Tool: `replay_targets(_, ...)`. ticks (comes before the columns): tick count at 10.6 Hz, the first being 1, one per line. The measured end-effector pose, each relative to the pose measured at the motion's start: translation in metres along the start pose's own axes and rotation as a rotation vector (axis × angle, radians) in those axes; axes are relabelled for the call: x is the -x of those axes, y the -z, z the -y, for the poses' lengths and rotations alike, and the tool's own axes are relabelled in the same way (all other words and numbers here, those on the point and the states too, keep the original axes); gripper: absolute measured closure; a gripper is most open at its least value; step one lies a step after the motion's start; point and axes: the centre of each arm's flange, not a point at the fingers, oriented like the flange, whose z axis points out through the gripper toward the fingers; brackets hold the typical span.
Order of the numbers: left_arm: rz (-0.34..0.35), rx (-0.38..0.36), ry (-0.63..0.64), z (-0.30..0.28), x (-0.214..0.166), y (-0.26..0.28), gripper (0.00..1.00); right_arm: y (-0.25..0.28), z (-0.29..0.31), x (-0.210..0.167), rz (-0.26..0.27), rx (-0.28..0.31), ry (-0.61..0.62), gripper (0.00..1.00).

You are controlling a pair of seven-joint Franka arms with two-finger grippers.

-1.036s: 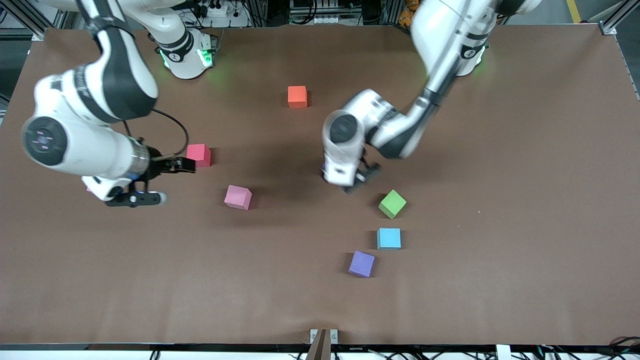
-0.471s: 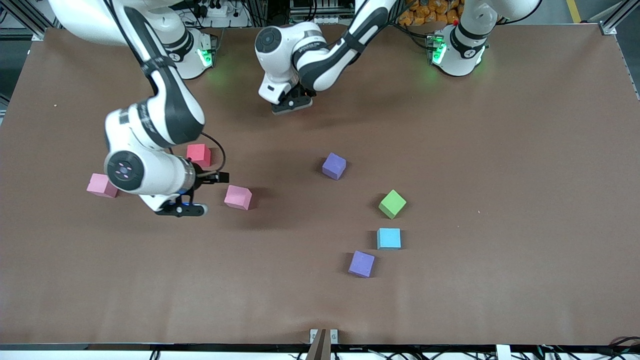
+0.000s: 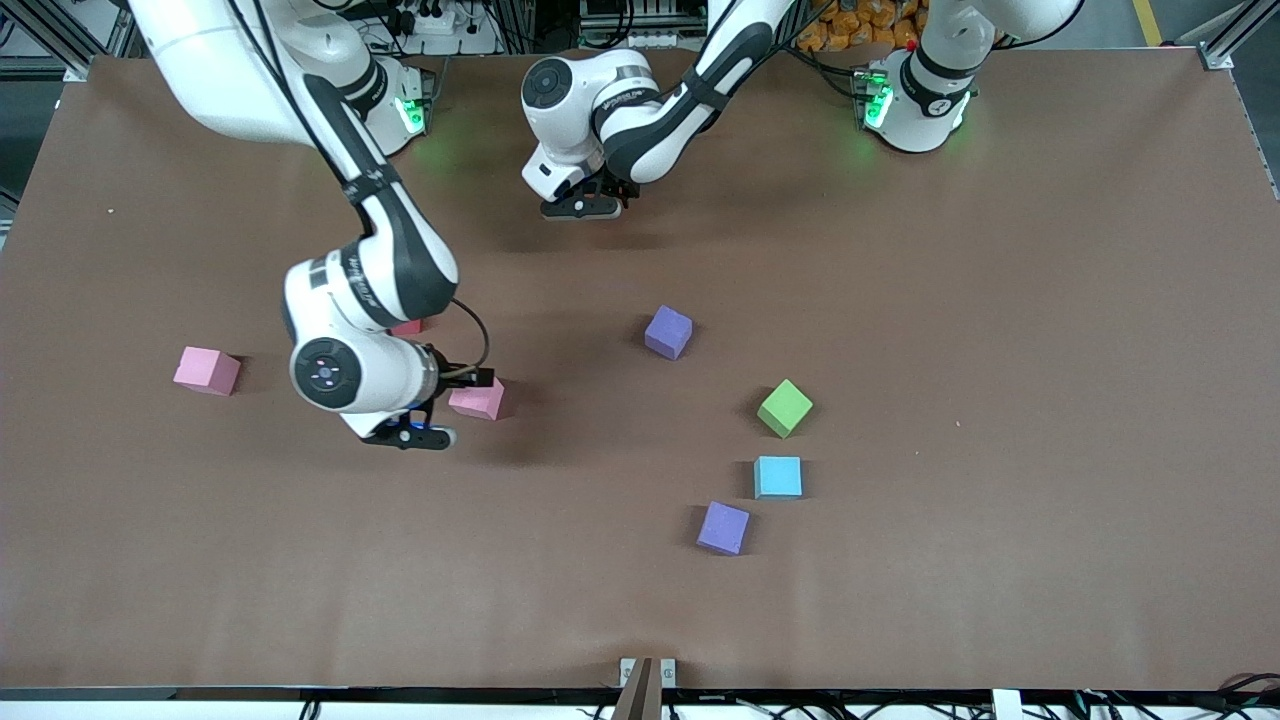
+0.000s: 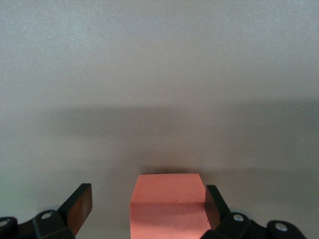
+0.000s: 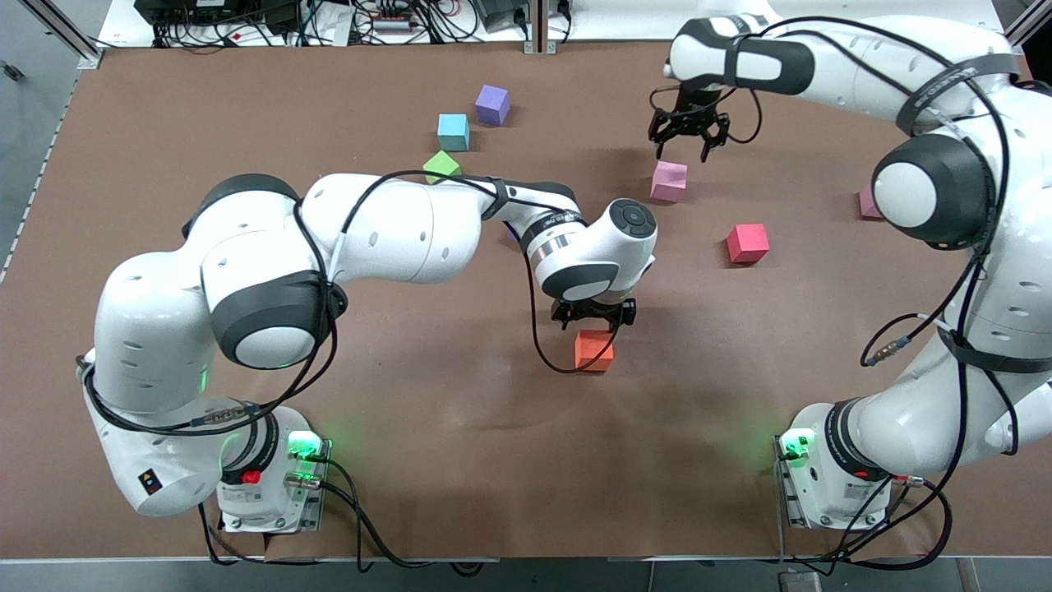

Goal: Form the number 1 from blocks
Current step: 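Grasp the pink cube with the right gripper while the left lifts orange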

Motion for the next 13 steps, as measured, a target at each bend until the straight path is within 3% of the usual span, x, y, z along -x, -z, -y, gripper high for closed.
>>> replay_targets(4,0.008,0.011,-0.019,-0.006,0.012,0.002,0.00,-0.039,0.018,-0.005,-0.001,0.008,0.020,0.00)
replay_targets(8,0.025,0.005,-0.029,-0.008,0.021,-0.006,0.00,-0.044,0.015,-0.007,-0.012,0.037,0.031,0.00)
replay_targets(10,0.040,-0.003,-0.031,-0.009,0.025,-0.015,0.29,-0.043,0.012,-0.009,-0.018,0.049,0.032,0.00)
replay_targets(11,0.039,0.002,-0.030,-0.010,0.024,-0.014,0.37,-0.044,0.009,-0.011,-0.022,0.061,0.034,0.00)
replay_targets(13,0.032,0.009,-0.069,-0.009,0.016,-0.011,0.37,-0.049,0.006,-0.014,-0.027,0.067,0.031,0.00)
